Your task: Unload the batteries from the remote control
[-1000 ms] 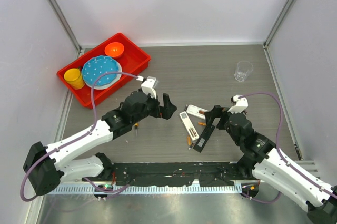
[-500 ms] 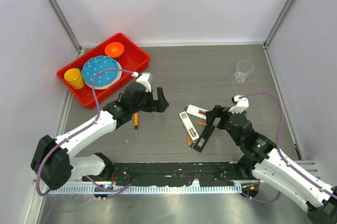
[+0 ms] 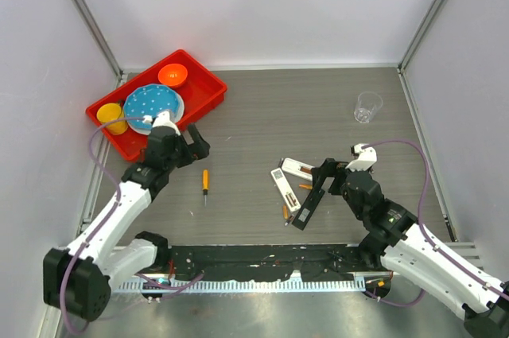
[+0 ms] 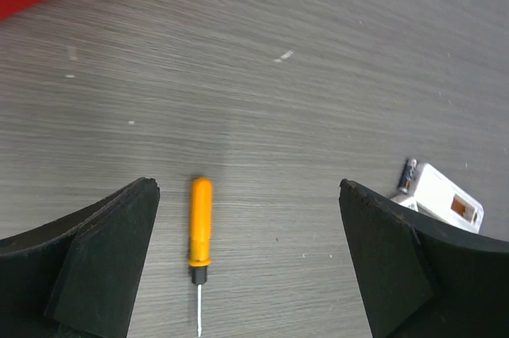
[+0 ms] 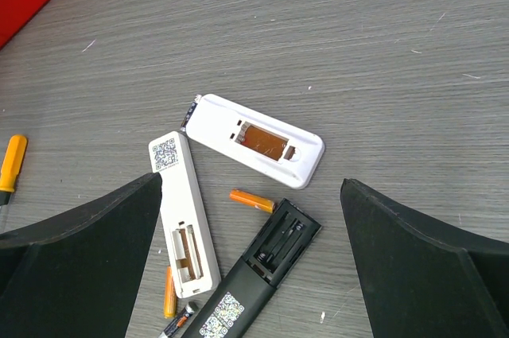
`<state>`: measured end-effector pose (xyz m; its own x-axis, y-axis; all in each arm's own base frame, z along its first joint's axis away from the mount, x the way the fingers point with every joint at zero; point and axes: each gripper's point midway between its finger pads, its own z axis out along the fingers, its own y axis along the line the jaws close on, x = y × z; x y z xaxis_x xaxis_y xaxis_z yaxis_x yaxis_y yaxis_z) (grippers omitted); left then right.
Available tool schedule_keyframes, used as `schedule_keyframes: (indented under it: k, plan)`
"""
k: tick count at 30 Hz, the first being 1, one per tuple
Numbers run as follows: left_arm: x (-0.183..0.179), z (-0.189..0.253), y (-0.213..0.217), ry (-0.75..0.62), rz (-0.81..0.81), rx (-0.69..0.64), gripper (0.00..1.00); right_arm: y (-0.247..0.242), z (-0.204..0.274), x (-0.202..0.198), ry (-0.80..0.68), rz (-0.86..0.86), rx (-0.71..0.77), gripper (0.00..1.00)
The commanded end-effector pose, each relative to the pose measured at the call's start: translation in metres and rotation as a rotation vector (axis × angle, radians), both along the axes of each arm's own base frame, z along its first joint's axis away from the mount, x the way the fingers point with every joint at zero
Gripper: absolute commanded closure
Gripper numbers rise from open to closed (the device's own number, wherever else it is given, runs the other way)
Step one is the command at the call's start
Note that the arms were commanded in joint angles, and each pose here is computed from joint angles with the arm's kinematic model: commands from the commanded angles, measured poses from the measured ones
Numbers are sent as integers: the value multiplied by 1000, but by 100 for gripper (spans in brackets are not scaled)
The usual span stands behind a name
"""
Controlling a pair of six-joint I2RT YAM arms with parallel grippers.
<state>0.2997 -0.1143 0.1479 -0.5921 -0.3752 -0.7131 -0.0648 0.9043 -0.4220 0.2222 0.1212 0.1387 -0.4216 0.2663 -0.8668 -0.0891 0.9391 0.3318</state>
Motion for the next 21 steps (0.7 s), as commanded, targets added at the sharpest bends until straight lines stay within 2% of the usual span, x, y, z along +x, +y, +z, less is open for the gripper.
schedule_keyframes:
  k: [1,7,12,15,21]
  plan:
    - [-4,16,33,-66,146,34,0,-2,24,7,-56,-37,31,0]
    - [-16,47,33,-182,125,-17,0,-3,27,8,-66,-42,36,0]
    - [-29,72,18,-298,25,-91,0,-4,29,10,-75,-54,34,0]
    - [-37,77,14,-328,-17,-101,0,-4,31,11,-79,-55,35,0]
    - [-42,76,26,-331,28,-66,0,-5,32,12,-83,-61,24,0]
